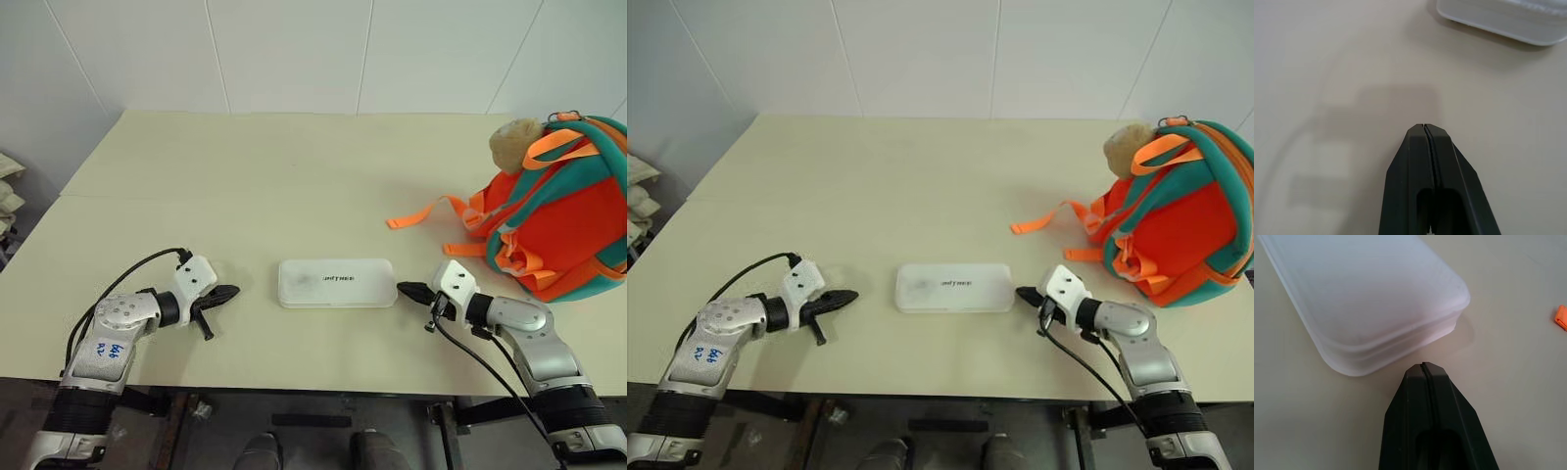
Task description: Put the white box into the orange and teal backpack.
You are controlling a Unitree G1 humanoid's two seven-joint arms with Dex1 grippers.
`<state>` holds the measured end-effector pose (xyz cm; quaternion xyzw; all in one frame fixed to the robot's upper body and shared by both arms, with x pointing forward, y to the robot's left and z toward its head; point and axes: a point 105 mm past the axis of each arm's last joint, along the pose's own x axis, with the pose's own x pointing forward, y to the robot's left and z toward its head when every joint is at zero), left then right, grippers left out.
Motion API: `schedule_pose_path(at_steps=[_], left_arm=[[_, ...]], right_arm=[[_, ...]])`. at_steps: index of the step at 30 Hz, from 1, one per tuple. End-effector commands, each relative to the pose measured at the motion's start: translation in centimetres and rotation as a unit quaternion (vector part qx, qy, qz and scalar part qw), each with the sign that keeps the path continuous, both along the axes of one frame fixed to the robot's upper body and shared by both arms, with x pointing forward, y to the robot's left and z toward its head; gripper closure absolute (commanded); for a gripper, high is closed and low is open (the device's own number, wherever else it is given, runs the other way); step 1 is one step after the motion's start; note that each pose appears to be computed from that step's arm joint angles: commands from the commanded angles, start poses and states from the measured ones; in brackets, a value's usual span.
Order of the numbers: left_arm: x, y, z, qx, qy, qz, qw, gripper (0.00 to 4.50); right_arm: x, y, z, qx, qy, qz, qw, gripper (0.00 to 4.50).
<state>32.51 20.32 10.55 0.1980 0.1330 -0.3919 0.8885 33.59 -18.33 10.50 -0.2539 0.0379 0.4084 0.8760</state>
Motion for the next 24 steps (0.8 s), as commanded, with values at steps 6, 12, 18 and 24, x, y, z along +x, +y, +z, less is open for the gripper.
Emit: schedule_pose_path(at_steps=[6, 12, 18, 24], left_arm=[[-0.3, -1.8, 1.4, -0.134, 0.111, -0.034, 0.984, 2.7], [-0.1, -2.6, 0.1, -0.171, 0.197, -0.039, 0.965, 0.86], [1.1, -3.6, -0.5, -0.23, 0.234, -0.016, 0.944, 0.03], [1.2, -6.2, -0.7, -0.273, 0.33, -0.031, 0.903, 0.03]], right_arm=[[-0.4, -1.8, 2.3, -0.03, -0.001, 0.012, 0.999, 2.28], [-0.7, -1.6, 3.3, -0.034, 0.018, 0.035, 0.999, 0.26], [-0.7, -0.3, 3.9, -0.023, 0.026, 0.057, 0.998, 0.0], [-0.9, 1.2, 3.1, -0.044, 0.054, 0.096, 0.993, 0.0]])
